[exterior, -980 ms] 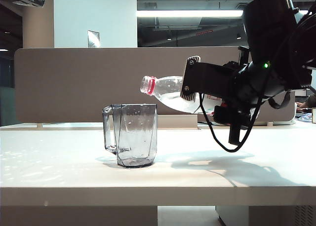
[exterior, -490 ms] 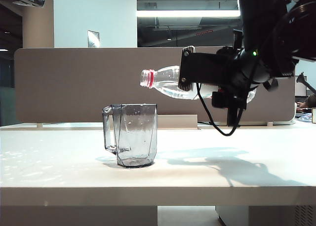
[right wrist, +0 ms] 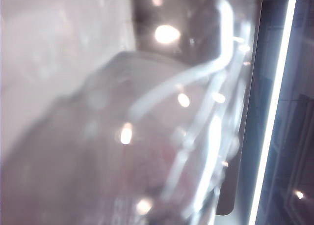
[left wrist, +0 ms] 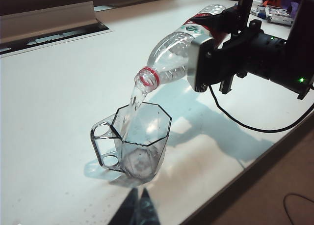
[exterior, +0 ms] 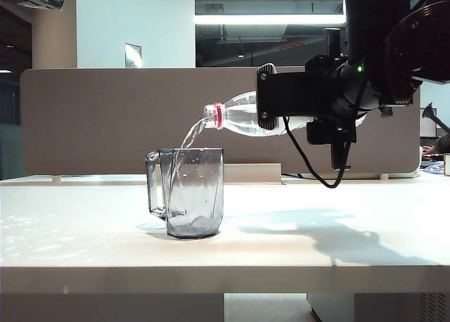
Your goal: Pick up the mineral water bottle on the table and pour water into the mug until it's half full.
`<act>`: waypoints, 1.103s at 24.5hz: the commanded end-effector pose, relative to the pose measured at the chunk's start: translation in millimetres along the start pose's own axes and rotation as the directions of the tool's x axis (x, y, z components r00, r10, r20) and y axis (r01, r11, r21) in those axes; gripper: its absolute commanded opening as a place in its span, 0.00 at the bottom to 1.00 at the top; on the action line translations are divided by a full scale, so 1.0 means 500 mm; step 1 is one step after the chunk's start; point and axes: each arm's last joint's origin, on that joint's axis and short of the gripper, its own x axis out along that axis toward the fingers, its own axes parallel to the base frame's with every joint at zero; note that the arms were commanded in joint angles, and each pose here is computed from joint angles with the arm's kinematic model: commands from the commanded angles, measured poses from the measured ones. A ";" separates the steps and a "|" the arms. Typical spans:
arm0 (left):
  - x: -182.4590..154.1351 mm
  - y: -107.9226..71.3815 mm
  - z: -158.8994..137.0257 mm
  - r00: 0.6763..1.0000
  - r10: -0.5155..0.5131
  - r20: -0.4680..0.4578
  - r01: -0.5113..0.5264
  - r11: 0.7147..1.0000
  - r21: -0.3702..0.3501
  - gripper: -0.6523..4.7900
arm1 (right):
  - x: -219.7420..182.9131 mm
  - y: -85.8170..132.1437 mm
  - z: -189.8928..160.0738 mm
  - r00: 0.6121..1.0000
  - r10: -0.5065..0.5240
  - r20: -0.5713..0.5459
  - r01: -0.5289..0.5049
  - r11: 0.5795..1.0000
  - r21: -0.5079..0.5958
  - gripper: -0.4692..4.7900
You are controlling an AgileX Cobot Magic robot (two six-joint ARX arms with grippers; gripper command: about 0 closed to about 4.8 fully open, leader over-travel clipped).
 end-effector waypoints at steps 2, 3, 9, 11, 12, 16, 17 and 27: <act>-0.001 0.000 0.002 1.000 -0.003 0.011 0.003 1.000 0.002 0.11 | -0.001 -0.025 0.000 0.996 -0.089 -0.006 0.089 0.996 -0.003 0.49; -0.001 0.000 0.002 1.000 -0.003 0.011 0.003 1.000 0.002 0.11 | -0.001 -0.026 0.000 0.996 -0.092 -0.008 0.092 0.996 -0.002 0.49; -0.001 0.000 0.002 1.000 -0.002 0.011 0.002 1.000 0.002 0.11 | -0.001 -0.026 0.000 0.996 -0.092 -0.012 0.091 0.995 -0.028 0.49; -0.001 0.000 0.002 1.000 -0.003 0.011 0.003 1.000 0.002 0.11 | -0.001 -0.026 0.000 0.996 -0.092 -0.014 0.091 0.995 -0.050 0.49; -0.001 0.000 0.002 1.000 -0.003 0.011 0.003 1.000 0.002 0.11 | -0.001 -0.026 0.000 0.996 -0.092 -0.014 0.091 0.994 -0.060 0.49; -0.001 0.000 0.002 1.000 -0.003 0.011 0.003 1.000 0.002 0.11 | -0.001 -0.029 0.000 0.994 -0.104 -0.017 0.103 0.992 -0.068 0.49; -0.001 0.000 0.002 1.000 -0.003 0.011 0.003 1.000 0.002 0.11 | -0.001 -0.029 0.000 0.994 -0.104 -0.017 0.103 0.992 -0.070 0.49; -0.001 0.000 0.002 1.000 -0.002 0.011 0.002 1.000 0.002 0.11 | -0.001 -0.029 0.000 0.994 -0.103 -0.024 0.101 0.992 -0.068 0.49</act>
